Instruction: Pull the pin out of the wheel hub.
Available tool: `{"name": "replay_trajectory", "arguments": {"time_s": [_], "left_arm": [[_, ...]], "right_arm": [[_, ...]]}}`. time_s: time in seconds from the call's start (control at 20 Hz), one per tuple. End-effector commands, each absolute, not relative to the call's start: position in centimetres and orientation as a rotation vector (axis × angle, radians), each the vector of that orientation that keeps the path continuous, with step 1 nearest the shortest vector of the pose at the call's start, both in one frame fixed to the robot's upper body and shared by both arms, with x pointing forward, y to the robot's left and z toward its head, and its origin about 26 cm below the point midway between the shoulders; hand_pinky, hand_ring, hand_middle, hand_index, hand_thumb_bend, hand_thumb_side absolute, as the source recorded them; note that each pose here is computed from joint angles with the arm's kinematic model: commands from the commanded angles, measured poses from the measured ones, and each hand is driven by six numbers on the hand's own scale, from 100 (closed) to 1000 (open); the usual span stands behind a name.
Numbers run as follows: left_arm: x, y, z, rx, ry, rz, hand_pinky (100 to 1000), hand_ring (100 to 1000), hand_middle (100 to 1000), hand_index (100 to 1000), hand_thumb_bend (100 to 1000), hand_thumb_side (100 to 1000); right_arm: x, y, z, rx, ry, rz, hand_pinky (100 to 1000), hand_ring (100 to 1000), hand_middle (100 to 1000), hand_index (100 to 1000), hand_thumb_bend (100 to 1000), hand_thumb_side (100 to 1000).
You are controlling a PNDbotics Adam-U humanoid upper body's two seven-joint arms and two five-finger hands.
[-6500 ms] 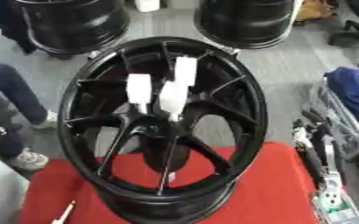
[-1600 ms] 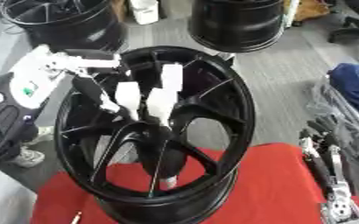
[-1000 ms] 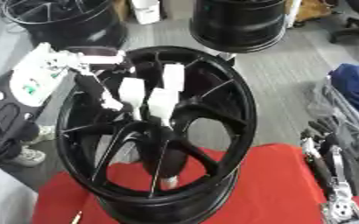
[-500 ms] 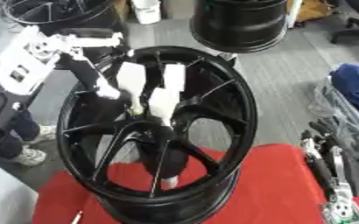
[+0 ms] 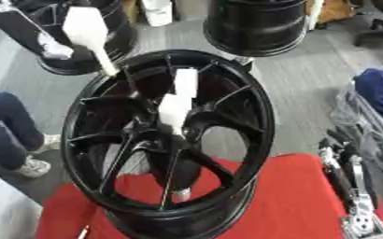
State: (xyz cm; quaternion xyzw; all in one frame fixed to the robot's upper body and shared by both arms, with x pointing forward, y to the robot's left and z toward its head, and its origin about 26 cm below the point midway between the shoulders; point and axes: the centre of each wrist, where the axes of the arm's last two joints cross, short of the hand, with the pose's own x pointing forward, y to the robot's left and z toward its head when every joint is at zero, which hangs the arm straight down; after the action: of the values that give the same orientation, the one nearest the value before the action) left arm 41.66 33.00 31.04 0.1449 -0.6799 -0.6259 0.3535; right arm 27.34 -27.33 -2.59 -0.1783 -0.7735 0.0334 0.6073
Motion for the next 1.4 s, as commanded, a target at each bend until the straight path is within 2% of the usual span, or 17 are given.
{"name": "replay_trajectory", "arguments": {"time_s": [0.05,0.15,0.25,0.4,0.45,0.5,0.55,0.6,0.65,0.7,0.8,0.85,1.0,1.1,1.25,1.3,1.4], "left_arm": [[39.2,38.6,33.6,0.593,-1.751,-1.488,480,360,328,462,189,113],[38.2,42.3,31.9,0.658,-1.660,-1.382,479,360,329,463,187,110],[37.7,44.3,30.6,0.692,-1.595,-1.332,482,364,333,467,185,105],[37.5,48.4,25.7,0.716,-1.383,-1.220,491,375,346,480,191,105],[37.5,49.2,24.2,0.719,-1.324,-1.196,537,441,419,549,235,185],[37.6,49.9,22.5,0.725,-1.268,-1.170,555,471,455,583,270,247],[37.8,50.3,21.0,0.729,-1.226,-1.144,581,509,499,630,361,354],[38.1,50.6,19.5,0.733,-1.194,-1.120,604,537,531,663,436,409],[38.2,50.8,18.5,0.741,-1.174,-1.108,604,537,531,663,436,409],[38.3,51.0,17.4,0.757,-1.145,-1.085,692,652,670,781,627,510],[38.4,51.3,15.1,0.789,-1.090,-1.040,802,799,814,883,778,591],[38.4,51.4,14.1,0.800,-1.068,-1.018,828,841,863,917,822,606],[38.1,51.5,11.7,0.822,-1.046,-0.955,843,879,919,950,854,618],[38.0,51.4,11.0,0.841,-1.080,-0.908,823,862,903,936,839,625],[37.9,50.8,11.0,0.854,-1.209,-0.803,761,806,845,890,744,639],[37.9,50.4,11.2,0.843,-1.265,-0.762,761,806,845,890,744,639],[37.8,49.1,11.9,0.784,-1.440,-0.660,706,757,796,840,678,660]], "right_arm": [[27.4,-27.9,-2.2,-0.435,-1.800,0.079,715,788,989,855,100,703],[27.4,-28.0,-2.2,-0.438,-1.800,0.077,715,787,988,855,100,700],[27.4,-28.0,-2.2,-0.438,-1.800,0.076,715,788,988,855,100,701],[27.4,-27.9,-2.3,-0.435,-1.795,0.077,715,788,989,855,100,703],[27.4,-27.9,-2.3,-0.434,-1.795,0.076,715,788,989,855,100,704],[27.4,-27.8,-2.3,-0.432,-1.795,0.075,715,788,989,855,100,704],[27.4,-27.7,-2.3,-0.429,-1.795,0.074,715,788,989,855,100,705],[27.4,-27.7,-2.3,-0.425,-1.796,0.074,716,788,989,855,100,704],[27.4,-27.6,-2.3,-0.423,-1.796,0.074,716,788,989,855,100,704],[27.5,-27.6,-2.3,-0.421,-1.797,0.072,716,788,989,855,100,704],[27.5,-27.5,-2.2,-0.419,-1.799,0.067,715,788,988,855,100,706],[27.5,-27.5,-2.2,-0.418,-1.800,0.066,716,788,989,855,100,708],[27.6,-27.4,-2.2,-0.416,-1.800,0.064,715,788,988,855,100,709],[27.6,-27.4,-2.2,-0.415,-1.801,0.063,715,788,988,855,100,707],[27.6,-27.4,-2.2,-0.418,-1.803,0.058,716,787,988,855,100,706],[27.6,-27.4,-2.2,-0.418,-1.803,0.057,716,787,988,855,100,706],[27.6,-27.4,-2.2,-0.419,-1.803,0.055,716,788,988,855,100,706]]}}
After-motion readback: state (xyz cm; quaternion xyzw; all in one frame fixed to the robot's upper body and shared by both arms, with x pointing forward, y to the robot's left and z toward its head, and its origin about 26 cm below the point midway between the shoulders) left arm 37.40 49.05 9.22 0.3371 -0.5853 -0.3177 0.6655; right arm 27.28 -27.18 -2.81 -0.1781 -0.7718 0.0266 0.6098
